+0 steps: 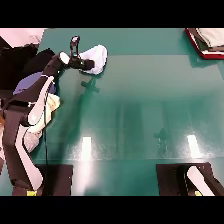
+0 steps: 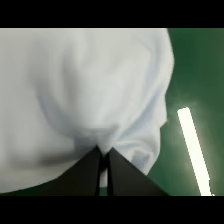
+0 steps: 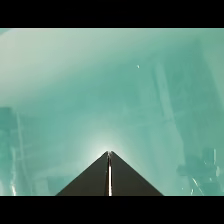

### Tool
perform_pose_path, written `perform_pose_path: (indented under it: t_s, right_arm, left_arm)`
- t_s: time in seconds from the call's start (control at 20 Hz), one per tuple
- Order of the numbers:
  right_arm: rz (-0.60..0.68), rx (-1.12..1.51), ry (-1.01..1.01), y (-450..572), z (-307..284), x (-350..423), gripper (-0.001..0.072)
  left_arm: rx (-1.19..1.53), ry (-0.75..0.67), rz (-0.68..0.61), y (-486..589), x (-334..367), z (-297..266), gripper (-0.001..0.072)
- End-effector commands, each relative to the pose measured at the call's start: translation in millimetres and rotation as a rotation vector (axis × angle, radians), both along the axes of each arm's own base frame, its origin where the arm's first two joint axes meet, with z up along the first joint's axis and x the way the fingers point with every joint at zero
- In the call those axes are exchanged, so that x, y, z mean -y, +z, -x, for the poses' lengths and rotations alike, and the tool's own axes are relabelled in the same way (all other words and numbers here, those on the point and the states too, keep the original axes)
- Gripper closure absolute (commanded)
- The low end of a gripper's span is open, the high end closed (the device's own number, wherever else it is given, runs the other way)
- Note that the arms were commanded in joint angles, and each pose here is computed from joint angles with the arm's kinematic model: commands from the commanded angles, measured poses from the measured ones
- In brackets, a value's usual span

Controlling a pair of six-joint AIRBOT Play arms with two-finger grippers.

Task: Fold the shirts.

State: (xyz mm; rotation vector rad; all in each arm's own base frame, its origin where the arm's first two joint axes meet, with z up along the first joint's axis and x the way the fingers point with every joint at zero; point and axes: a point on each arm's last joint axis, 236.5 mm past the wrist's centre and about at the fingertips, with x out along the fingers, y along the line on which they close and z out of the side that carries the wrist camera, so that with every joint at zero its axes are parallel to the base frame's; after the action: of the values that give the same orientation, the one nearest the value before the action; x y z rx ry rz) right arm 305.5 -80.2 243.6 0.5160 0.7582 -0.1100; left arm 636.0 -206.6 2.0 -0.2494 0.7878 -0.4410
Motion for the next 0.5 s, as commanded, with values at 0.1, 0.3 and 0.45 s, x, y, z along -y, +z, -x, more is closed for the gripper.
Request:
perform_pose_path:
  t_s: [0.1,0.3,0.45]
  right_arm:
    - [-0.091,0.283,0.16,59.7,-29.6,-43.8,0.0693]
    - [-0.062,0.471,0.251,114.5,-39.0,-73.7,0.0693]
    - [-0.026,0.533,0.349,137.2,-43.5,-101.6,0.0693]
  left_arm:
    - [0.288,-0.275,0.037,182.4,37.6,49.2,0.0685]
    - [0.578,-0.504,0.085,347.8,54.2,166.0,0.0684]
    - [0.645,-0.656,0.14,407.4,61.1,257.1,0.0685]
